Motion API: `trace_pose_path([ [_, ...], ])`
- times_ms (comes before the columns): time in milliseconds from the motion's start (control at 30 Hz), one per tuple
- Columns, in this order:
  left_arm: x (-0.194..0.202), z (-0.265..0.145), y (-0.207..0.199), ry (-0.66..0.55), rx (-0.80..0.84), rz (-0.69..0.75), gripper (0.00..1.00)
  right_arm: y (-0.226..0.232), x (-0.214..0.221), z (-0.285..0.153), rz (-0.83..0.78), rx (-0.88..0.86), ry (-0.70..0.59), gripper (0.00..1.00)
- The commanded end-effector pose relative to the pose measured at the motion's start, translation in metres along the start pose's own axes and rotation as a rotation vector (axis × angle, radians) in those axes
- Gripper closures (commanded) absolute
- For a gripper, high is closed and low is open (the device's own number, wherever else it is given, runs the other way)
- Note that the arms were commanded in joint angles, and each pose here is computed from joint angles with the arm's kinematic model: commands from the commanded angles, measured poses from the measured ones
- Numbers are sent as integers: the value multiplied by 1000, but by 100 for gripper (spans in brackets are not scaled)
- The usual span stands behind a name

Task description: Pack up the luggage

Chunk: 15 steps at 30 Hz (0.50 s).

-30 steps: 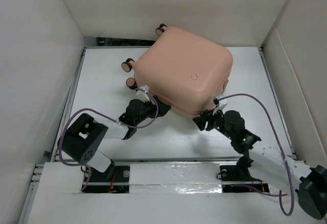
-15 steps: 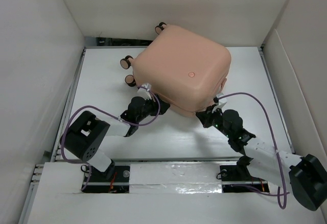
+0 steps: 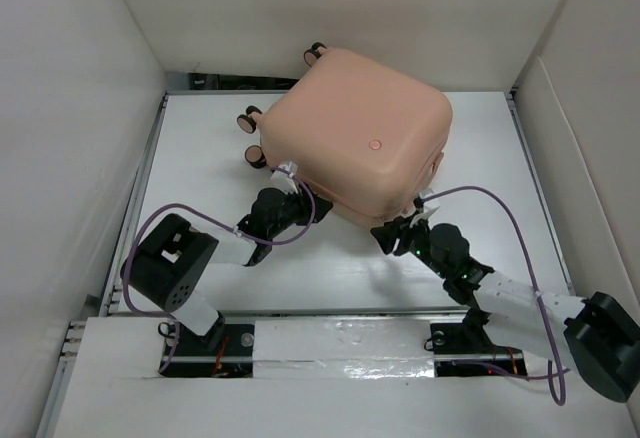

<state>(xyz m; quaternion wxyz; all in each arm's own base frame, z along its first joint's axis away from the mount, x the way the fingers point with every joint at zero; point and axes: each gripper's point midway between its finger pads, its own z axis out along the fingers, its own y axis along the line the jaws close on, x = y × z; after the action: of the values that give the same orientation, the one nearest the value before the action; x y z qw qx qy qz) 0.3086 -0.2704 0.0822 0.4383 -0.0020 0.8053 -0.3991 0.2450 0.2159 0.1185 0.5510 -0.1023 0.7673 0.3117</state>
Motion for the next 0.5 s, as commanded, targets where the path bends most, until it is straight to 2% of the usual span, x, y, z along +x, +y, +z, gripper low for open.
trace_pose_path([
  [0, -34, 7, -27, -100, 90, 29, 77, -10, -7, -1, 31, 53, -74, 46],
  [133, -34, 7, -29, -98, 102, 26, 77, -12, -9, -2, 38, 69, -82, 42],
  [267, -35, 7, -31, -98, 109, 24, 77, -12, -22, 6, -1, 77, -93, 42],
  [467, -35, 6, -29, -101, 103, 25, 77, 3, -39, 19, -6, -6, -115, 47],
])
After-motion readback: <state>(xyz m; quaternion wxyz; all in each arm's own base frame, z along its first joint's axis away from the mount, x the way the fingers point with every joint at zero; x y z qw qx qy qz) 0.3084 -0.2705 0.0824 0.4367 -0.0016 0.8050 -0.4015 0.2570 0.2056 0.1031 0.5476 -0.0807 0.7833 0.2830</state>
